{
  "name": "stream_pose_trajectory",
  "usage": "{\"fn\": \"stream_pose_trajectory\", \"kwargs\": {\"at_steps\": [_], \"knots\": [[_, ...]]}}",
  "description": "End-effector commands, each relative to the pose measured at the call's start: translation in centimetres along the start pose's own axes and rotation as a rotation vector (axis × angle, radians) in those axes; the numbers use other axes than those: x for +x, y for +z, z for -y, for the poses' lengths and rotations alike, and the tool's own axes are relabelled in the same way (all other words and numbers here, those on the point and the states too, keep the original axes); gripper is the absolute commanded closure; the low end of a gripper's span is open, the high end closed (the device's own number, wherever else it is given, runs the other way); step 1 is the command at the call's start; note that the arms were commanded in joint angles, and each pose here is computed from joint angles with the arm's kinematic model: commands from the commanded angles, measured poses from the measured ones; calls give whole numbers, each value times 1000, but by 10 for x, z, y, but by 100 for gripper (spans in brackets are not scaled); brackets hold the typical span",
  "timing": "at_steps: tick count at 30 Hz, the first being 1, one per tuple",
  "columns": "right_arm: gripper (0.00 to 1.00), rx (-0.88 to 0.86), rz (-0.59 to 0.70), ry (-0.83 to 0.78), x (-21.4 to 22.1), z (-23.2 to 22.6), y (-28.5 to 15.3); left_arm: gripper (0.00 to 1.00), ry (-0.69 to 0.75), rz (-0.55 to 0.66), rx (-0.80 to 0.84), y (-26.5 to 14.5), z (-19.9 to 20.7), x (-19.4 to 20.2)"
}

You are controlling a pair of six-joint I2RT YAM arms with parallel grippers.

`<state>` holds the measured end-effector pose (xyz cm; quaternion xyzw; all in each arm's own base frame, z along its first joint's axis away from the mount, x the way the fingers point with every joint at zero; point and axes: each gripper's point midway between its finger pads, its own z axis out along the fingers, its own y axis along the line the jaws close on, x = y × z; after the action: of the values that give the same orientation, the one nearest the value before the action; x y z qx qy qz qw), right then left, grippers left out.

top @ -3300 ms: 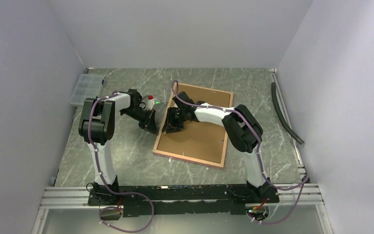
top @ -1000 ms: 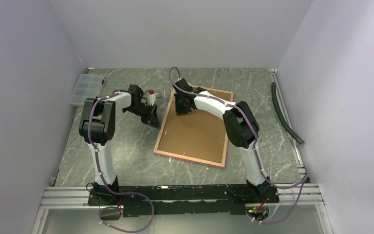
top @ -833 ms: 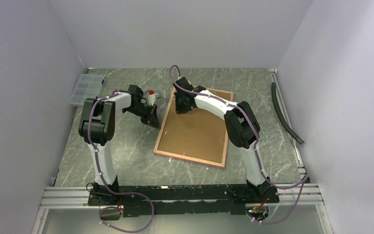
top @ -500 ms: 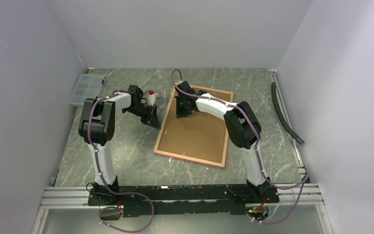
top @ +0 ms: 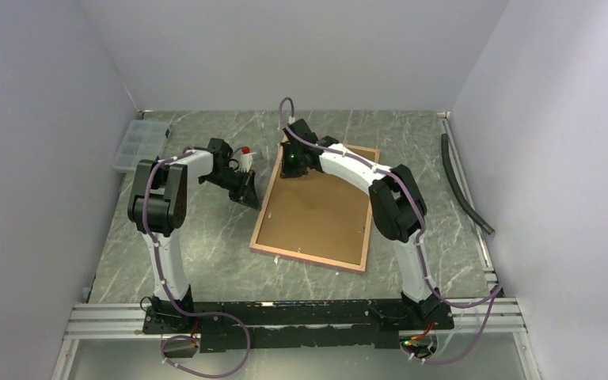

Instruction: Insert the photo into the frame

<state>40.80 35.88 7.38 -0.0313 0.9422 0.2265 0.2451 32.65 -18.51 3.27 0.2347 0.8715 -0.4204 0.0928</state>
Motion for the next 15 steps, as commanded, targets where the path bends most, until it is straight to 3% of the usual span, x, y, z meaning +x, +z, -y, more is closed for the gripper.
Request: {"fn": "stream_pose_trajectory", "kwargs": {"at_steps": [1, 7, 15], "knots": [[93, -23, 100, -6, -41, -14, -8, 97, -25, -7, -2, -3, 8, 0], [94, 11, 88, 0, -57, -5, 23, 97, -25, 9, 6, -3, 11, -5], [99, 83, -83, 47, 20, 34, 49, 97, -26, 19, 16, -1, 10, -9]]}}
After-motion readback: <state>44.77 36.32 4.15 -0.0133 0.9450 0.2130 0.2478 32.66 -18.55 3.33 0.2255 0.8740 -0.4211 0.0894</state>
